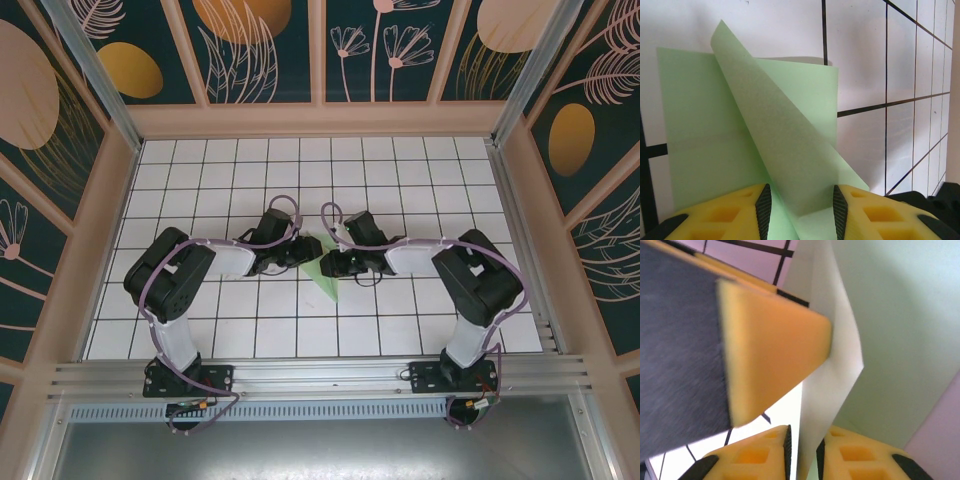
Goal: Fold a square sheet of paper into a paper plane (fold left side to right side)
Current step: Fourth fold the wing at the center of the table.
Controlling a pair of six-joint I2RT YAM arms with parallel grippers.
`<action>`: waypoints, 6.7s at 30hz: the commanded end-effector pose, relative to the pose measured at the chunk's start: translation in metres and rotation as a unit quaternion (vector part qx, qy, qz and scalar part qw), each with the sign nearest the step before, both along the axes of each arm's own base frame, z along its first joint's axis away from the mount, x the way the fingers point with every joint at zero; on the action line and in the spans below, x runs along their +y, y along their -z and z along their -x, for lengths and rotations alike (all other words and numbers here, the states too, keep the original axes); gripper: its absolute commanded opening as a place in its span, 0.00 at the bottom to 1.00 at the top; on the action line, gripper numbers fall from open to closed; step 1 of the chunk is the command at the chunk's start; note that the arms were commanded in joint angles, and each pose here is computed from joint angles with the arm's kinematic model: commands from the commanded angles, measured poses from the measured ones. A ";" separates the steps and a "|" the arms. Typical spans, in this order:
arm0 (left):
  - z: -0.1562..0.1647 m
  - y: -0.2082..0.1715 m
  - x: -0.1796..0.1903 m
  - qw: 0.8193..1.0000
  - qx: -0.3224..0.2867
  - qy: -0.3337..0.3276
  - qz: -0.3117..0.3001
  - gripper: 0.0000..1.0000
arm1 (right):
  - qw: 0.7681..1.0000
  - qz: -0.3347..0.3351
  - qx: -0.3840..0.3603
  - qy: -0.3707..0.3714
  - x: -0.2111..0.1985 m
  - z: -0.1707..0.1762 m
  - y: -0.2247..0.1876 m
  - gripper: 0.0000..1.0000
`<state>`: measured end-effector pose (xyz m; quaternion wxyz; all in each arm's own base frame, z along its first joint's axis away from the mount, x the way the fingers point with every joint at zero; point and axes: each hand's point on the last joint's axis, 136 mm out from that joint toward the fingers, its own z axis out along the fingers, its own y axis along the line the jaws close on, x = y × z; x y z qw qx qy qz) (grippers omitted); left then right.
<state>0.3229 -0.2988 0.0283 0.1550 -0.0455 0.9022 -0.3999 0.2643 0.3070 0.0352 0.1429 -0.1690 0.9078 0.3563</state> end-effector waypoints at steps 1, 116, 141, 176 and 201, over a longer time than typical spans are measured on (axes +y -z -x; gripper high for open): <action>0.012 0.029 0.013 0.998 0.035 -0.005 -0.048 0.41 | 0.999 -0.027 -0.015 -0.008 -0.004 0.003 -0.024 0.31; 0.010 0.032 -0.007 0.995 0.036 0.047 -0.075 0.22 | 0.993 0.089 0.063 0.048 -0.032 -0.014 0.042 0.00; 0.023 0.058 0.008 0.992 0.058 0.036 -0.103 0.21 | 0.994 -0.085 0.062 0.022 -0.012 0.018 -0.059 0.17; 0.023 0.058 0.010 0.992 0.057 0.036 -0.108 0.21 | 0.991 0.028 0.134 -0.006 -0.017 0.057 0.022 0.15; 0.023 0.063 0.013 0.991 0.059 0.034 -0.119 0.21 | 0.983 0.096 0.159 -0.008 -0.046 0.092 0.038 0.15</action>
